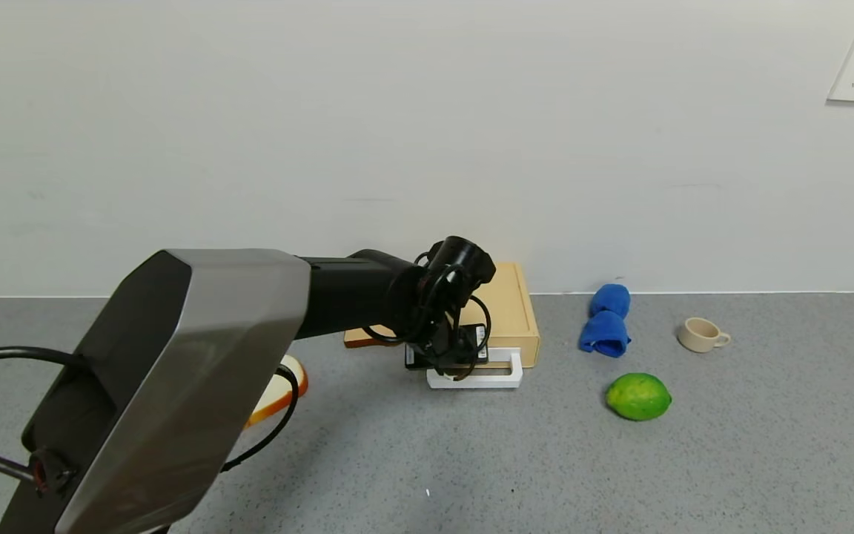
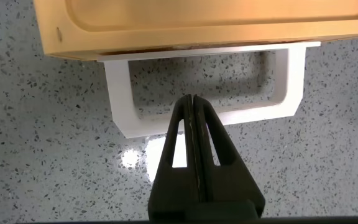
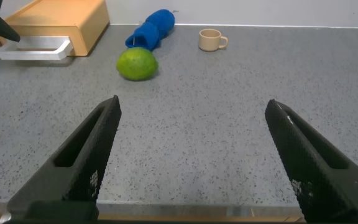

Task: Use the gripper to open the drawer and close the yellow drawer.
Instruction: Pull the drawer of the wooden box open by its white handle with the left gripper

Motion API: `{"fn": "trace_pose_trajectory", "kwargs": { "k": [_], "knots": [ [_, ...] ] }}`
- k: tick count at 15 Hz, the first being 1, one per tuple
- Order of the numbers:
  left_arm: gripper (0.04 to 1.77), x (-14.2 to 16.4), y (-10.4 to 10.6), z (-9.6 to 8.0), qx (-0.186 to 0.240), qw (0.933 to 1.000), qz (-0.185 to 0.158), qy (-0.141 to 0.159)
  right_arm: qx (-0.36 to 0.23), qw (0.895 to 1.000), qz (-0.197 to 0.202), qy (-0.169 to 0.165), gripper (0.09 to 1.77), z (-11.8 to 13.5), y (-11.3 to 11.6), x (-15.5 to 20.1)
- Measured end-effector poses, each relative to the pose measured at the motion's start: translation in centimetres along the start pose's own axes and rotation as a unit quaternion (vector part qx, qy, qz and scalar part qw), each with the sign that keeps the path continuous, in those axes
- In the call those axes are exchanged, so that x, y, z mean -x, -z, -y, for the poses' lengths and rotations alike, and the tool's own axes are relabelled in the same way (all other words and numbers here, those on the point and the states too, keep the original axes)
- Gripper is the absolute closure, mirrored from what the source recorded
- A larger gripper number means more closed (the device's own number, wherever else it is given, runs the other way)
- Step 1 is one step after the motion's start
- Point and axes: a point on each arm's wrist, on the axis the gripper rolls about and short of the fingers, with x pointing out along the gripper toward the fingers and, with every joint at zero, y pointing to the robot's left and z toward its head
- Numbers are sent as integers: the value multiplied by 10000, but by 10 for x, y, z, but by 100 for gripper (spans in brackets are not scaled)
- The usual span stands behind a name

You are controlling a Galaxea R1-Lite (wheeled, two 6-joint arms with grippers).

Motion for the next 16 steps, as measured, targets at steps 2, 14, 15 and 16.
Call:
{"fn": "trace_pose_trajectory", "kwargs": {
  "k": [2, 14, 15, 16],
  "knots": [
    [170, -6, 1, 1, 48, 10000, 28, 1, 0, 10000, -2, -2, 15, 0, 0, 0],
    [170, -25, 7, 0, 171, 9997, 58, -158, -1, 10000, -2, 0, 15, 0, 0, 0],
    [170, -26, 8, -1, 166, 9997, 36, -166, -1, 10000, -2, 0, 15, 0, 0, 0],
    [170, -27, 9, -1, 155, 9997, -3, -189, -1, 10000, -2, -2, 15, 0, 0, 0]
  ]
}}
